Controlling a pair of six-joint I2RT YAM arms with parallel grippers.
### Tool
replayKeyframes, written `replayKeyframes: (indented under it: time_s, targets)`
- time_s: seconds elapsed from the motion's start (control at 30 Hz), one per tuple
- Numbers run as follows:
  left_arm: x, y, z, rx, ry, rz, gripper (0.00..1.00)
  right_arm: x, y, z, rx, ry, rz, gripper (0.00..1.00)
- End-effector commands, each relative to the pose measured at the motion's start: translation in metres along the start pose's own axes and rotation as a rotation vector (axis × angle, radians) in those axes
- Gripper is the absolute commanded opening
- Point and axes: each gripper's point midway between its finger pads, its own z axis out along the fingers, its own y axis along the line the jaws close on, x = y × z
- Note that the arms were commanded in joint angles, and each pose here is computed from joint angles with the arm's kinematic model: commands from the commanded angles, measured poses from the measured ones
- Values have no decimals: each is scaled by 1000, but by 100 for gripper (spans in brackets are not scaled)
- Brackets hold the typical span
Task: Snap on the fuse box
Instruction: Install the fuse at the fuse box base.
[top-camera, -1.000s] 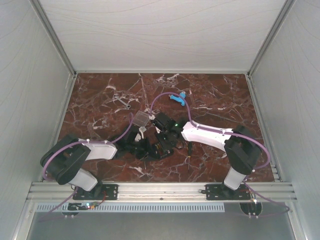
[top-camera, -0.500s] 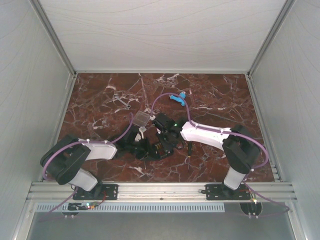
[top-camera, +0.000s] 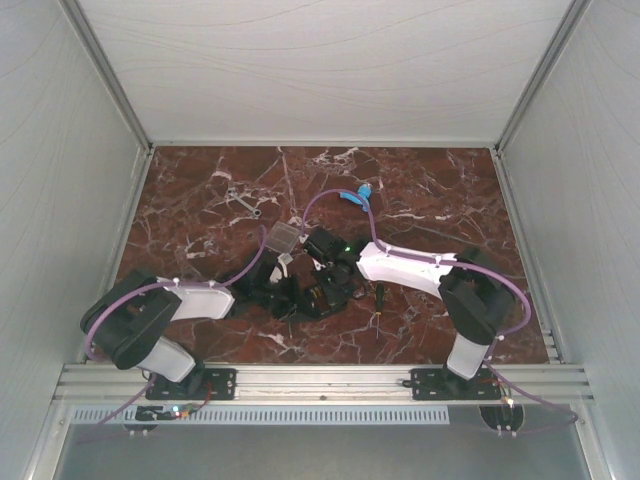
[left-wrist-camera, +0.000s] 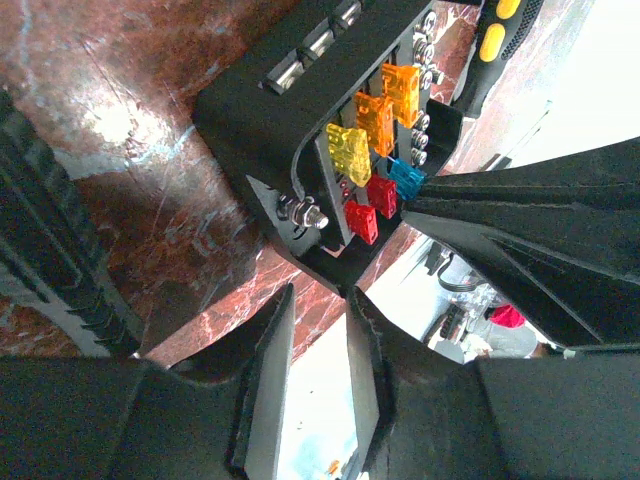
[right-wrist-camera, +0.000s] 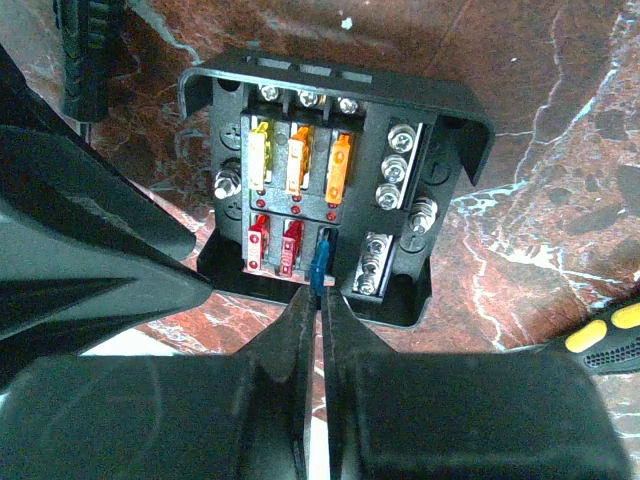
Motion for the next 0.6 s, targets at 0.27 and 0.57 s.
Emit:
replayKeyframes:
  time_s: [0.27, 0.57]
  targets:
    - [-15, -12, 2, 20, -61, 21, 27, 14, -18, 15, 106, 35, -40, 0]
    - [-16, -13, 3, 22, -66, 17, 27, -25, 4, -42, 7, -178, -54, 9]
